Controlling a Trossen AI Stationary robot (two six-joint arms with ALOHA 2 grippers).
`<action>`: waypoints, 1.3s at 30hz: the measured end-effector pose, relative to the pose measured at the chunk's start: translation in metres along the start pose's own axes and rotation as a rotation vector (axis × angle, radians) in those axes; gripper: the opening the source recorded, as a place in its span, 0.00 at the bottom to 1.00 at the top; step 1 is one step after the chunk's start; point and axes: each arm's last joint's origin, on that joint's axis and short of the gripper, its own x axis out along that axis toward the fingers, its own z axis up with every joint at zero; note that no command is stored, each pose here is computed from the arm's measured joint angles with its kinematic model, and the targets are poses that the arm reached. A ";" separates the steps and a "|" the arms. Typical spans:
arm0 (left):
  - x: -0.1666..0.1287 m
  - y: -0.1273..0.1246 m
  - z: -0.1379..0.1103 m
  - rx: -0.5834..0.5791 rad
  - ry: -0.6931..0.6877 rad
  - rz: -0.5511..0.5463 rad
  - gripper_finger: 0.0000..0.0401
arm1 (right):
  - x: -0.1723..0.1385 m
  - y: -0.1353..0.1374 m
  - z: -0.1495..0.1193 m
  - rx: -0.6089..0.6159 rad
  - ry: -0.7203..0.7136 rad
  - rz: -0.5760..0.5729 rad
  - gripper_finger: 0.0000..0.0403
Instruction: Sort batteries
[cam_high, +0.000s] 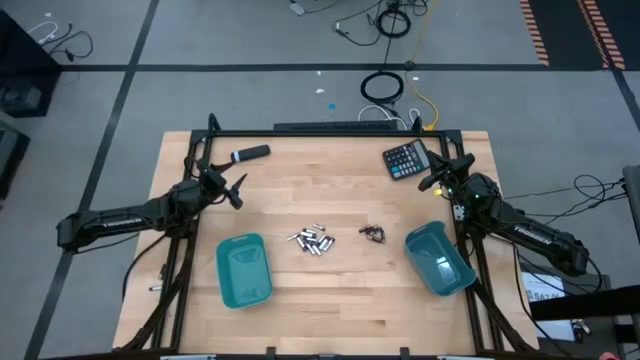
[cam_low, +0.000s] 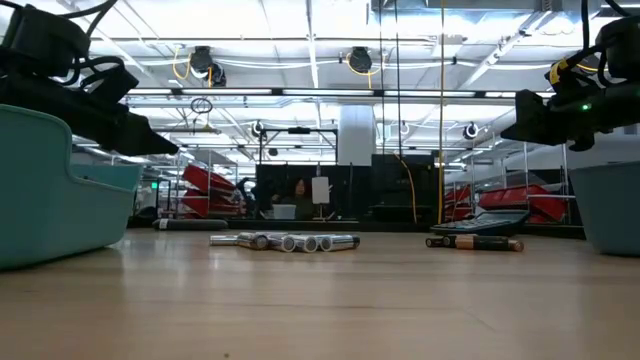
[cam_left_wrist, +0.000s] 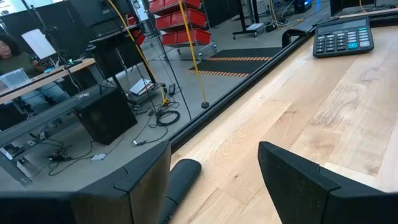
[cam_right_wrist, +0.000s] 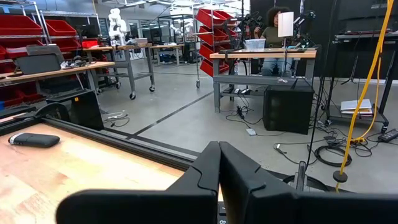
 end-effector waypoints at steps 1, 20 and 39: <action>0.000 0.000 0.000 0.000 0.000 0.000 0.63 | 0.000 0.000 0.000 0.000 0.000 0.000 0.00; 0.000 0.000 0.000 0.000 0.000 0.000 0.63 | 0.000 0.000 0.000 0.000 0.000 0.000 0.00; 0.000 0.000 0.000 0.000 0.000 0.000 0.63 | -0.001 0.000 0.019 0.099 -0.185 -0.005 0.00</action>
